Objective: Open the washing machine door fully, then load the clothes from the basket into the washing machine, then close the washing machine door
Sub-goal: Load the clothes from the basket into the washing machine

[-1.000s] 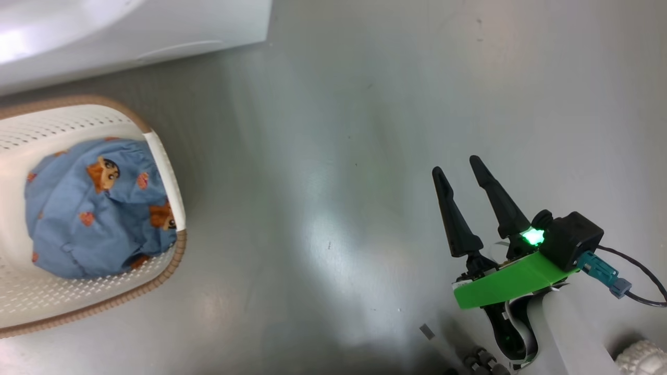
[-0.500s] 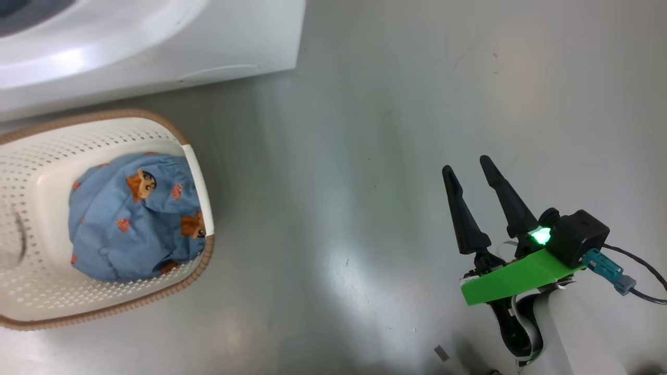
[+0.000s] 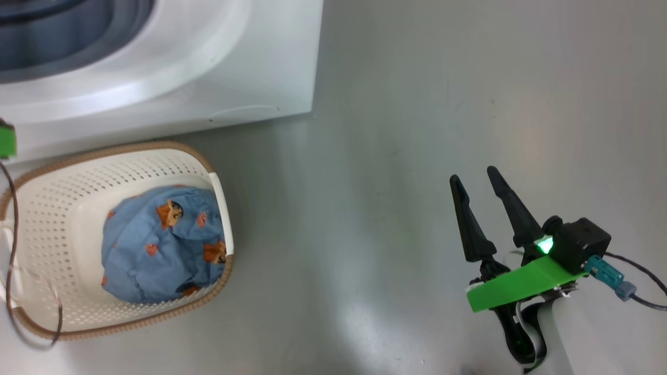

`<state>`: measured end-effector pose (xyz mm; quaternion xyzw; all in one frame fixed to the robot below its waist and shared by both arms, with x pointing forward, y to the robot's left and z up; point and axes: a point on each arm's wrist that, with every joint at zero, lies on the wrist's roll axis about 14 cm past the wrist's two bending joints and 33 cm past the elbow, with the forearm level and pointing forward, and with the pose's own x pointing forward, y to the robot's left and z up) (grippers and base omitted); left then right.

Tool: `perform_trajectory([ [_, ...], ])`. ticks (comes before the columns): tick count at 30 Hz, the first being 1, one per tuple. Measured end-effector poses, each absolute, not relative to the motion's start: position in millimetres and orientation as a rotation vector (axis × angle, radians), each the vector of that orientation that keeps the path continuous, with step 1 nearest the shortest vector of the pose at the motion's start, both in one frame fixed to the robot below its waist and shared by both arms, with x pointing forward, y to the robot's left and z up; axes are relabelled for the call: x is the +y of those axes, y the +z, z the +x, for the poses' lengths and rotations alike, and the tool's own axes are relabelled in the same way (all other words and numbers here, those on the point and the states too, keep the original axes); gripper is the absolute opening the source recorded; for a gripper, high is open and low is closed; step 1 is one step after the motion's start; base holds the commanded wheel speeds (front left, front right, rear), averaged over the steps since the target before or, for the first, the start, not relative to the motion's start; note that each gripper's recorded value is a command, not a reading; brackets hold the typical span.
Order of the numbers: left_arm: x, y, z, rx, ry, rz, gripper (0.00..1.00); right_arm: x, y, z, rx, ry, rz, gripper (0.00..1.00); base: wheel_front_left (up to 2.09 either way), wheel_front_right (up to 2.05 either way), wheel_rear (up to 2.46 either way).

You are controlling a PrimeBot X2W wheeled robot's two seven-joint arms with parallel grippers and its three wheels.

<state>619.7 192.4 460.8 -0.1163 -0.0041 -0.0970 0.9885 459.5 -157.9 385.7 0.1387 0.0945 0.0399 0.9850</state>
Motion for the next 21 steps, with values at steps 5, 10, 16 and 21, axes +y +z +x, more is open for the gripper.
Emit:
perform_trajectory([
  [5, 198, 477, 593, -0.058, -0.173, -0.232, 1.00, -156, 402, 458, 0.155, 0.090, 0.273, 1.00, 0.00, 0.00, 0.00],
  [10, 202, 488, 565, -0.096, -0.143, -0.232, 1.00, -155, 417, 454, 0.124, 0.098, 0.266, 1.00, 0.00, 0.00, 0.00],
  [16, 213, 492, 530, -0.105, -0.096, -0.206, 1.00, -155, 431, 445, 0.097, 0.100, 0.266, 1.00, 0.00, 0.00, 0.00],
  [21, 224, 491, 499, -0.093, -0.050, -0.192, 1.00, -156, 442, 436, 0.079, 0.099, 0.265, 1.00, 0.00, 0.00, 0.00],
])
